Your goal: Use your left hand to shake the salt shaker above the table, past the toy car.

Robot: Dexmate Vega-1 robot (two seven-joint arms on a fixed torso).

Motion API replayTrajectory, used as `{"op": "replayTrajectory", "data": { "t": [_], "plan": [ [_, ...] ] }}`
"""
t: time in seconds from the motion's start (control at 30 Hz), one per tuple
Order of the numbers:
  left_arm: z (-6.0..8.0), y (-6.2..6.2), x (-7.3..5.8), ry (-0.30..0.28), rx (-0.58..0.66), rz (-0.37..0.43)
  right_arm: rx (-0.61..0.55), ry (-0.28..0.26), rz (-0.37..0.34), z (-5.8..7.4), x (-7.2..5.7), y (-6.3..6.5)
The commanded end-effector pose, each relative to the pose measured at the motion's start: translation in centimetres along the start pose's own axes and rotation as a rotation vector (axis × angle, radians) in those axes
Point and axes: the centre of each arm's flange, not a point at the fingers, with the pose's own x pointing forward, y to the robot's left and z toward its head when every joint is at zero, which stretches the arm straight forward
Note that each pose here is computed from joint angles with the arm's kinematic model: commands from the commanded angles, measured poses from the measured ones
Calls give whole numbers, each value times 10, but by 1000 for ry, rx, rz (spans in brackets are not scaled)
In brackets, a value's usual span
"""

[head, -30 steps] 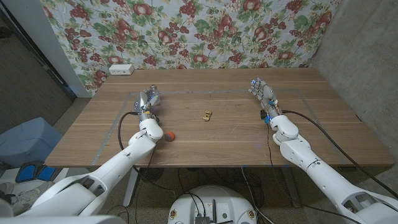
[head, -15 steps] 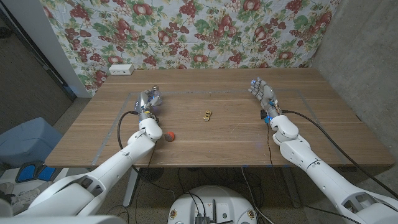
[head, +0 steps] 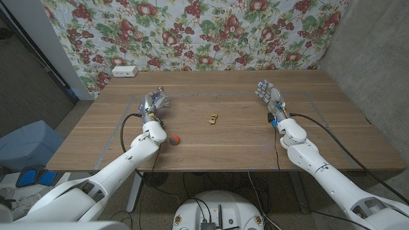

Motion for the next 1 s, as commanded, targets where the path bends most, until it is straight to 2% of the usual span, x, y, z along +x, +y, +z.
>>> {"op": "replayTrajectory", "data": {
  "t": [0.03,0.43,0.77,1.0],
  "plan": [
    [4,2,-1,-25,18,7,0,-6,-1,0,1,0],
    [10,6,-5,-65,0,29,-2,-6,-1,0,0,0],
    [26,15,-11,-117,-32,86,1,-7,-3,0,-1,0],
    [36,22,-11,-149,-63,78,0,-9,-4,1,-5,0]
  ]
}}
